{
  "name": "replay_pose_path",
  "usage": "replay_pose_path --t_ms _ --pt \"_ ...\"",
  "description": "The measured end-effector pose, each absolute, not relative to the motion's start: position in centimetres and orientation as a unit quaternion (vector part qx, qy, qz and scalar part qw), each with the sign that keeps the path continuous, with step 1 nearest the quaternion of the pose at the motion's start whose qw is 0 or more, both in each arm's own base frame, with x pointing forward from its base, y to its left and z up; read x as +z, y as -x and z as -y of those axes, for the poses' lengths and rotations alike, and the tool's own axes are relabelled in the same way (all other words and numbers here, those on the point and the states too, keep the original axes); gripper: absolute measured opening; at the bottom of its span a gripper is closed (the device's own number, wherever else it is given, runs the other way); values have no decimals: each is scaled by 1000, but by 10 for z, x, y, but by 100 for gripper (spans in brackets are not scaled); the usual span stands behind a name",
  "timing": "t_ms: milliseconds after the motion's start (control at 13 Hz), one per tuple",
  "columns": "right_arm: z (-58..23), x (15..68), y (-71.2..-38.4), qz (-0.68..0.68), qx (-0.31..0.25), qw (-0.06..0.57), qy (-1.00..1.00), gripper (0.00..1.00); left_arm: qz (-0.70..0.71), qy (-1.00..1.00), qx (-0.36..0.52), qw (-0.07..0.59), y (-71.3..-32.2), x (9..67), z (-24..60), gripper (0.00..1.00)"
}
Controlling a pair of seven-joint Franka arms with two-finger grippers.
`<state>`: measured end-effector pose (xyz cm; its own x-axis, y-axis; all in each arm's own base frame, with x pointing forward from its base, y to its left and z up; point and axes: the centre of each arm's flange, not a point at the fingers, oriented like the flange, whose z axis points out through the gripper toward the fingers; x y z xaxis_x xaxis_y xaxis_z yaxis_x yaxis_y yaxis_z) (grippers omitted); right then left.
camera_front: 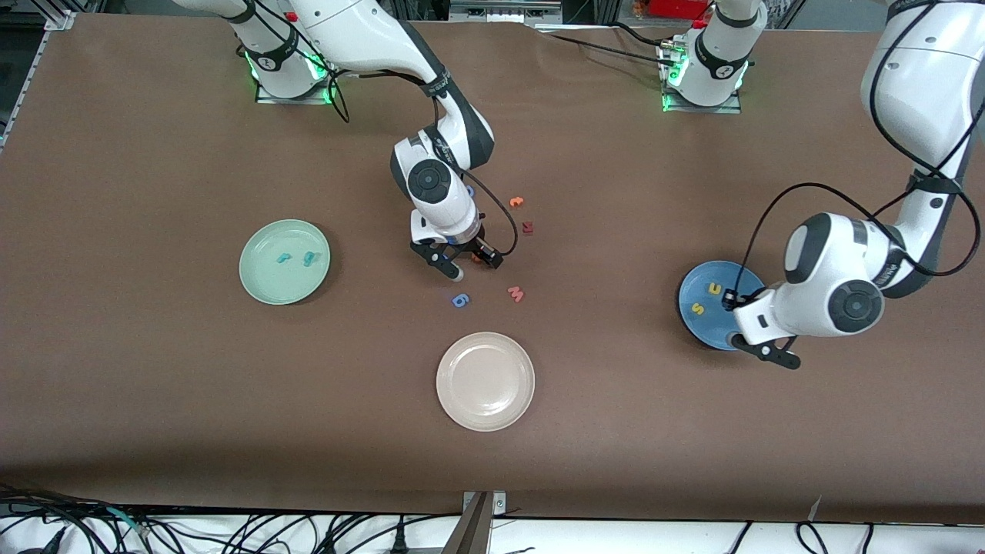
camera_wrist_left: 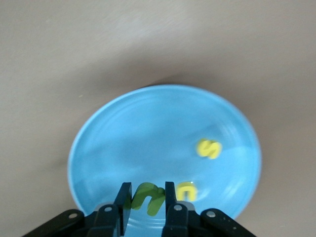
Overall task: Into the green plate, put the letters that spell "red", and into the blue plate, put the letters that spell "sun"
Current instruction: 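Open the left gripper over the blue plate while the right gripper lifts e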
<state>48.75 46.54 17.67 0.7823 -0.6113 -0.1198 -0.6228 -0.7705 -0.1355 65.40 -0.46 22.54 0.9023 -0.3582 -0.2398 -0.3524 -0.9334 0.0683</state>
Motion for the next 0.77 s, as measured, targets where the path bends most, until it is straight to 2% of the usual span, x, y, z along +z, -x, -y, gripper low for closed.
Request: replay_pose_path --t_ms 309,386,771 --pt "-464 174 -488 -328 34 82 940 68 203 -972 -120 -1 -655 188 -7 32" --pt "-464 174 -488 -328 33 81 941 68 205 -971 -122 0 -655 183 -5 38" --pt "-462 174 -490 -325 30 79 942 64 207 -972 -109 -3 -664 205 0 92"
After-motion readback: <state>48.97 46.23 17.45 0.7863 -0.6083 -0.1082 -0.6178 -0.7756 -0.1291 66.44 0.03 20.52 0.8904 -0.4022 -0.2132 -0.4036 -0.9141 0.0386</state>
